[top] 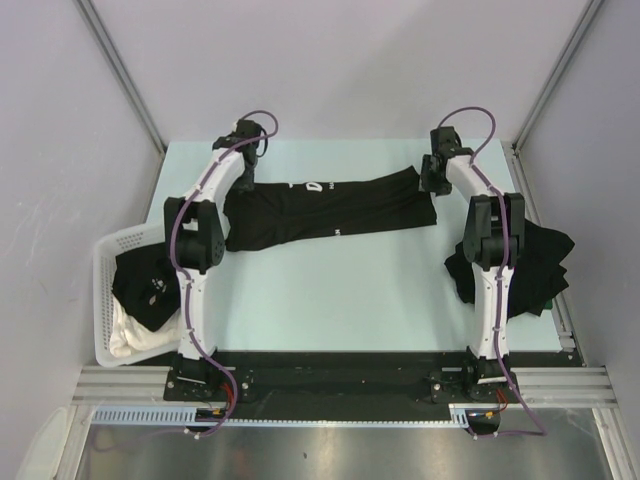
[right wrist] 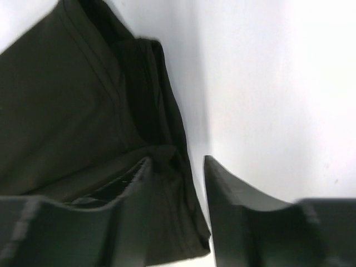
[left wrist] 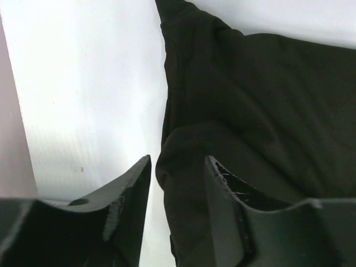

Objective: Fold and stack the t-shirts
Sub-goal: Fold the tshirt

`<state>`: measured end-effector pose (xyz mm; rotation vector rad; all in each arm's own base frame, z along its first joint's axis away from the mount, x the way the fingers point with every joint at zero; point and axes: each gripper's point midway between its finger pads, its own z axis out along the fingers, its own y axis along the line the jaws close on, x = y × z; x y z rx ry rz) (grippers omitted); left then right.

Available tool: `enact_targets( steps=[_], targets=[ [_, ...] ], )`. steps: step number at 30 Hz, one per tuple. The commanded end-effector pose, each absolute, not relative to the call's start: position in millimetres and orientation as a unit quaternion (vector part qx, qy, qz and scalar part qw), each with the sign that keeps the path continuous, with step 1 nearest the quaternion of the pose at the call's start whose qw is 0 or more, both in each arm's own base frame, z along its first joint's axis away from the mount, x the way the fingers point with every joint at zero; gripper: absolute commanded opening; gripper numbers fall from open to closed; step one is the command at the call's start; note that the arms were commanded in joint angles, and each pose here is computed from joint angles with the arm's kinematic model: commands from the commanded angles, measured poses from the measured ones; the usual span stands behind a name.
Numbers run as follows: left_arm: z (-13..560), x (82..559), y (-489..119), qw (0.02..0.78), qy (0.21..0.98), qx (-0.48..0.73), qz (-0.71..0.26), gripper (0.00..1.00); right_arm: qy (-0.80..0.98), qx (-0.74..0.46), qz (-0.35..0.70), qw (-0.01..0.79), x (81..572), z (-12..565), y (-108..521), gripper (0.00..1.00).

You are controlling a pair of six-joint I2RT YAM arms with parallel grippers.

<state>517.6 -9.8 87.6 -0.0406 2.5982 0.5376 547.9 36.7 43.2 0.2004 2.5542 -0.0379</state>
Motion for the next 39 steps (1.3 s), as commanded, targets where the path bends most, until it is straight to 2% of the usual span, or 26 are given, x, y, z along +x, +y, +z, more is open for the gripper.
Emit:
enact_targets(
  steps=[1,4,5,6,17,21,25,29,35,37,39],
  targets=[
    [99,525,-7,0.267,0.944,-0.025,0.194,0.5,0.947,0.079,-0.027,0.31,566,54,35,0.5],
    [108,524,-6,0.278,0.94,-0.028,0.195,0.51,0.942,0.079,-0.037,0.324,564,65,35,0.53],
    [114,524,-6,0.285,0.938,-0.03,0.195,0.51,0.939,0.077,-0.036,0.332,563,68,37,0.63],
    [116,523,-5,0.286,0.938,-0.031,0.195,0.51,0.936,0.077,-0.037,0.34,564,75,37,0.99],
    [162,506,-7,0.321,0.93,-0.033,0.177,0.45,0.903,0.067,-0.045,0.423,561,162,52,1.0],
    [178,496,-21,0.336,0.932,-0.028,0.13,0.44,0.881,0.054,-0.058,0.466,550,200,64,0.99],
    [194,480,-47,0.371,0.927,-0.031,0.039,0.41,0.868,0.069,-0.054,0.489,537,218,70,1.0],
    [215,456,-87,0.425,0.901,-0.016,-0.09,0.5,0.879,0.089,-0.062,0.465,523,208,67,1.0],
    [263,428,-132,0.492,0.834,-0.008,-0.249,0.46,0.851,0.043,-0.124,0.509,496,242,80,1.0],
    [286,416,-145,0.509,0.809,0.0,-0.295,0.47,0.862,0.04,-0.114,0.493,487,226,80,1.0],
    [283,408,-149,0.499,0.811,0.002,-0.305,0.47,0.879,0.055,-0.094,0.465,485,207,72,1.0]
  ],
)
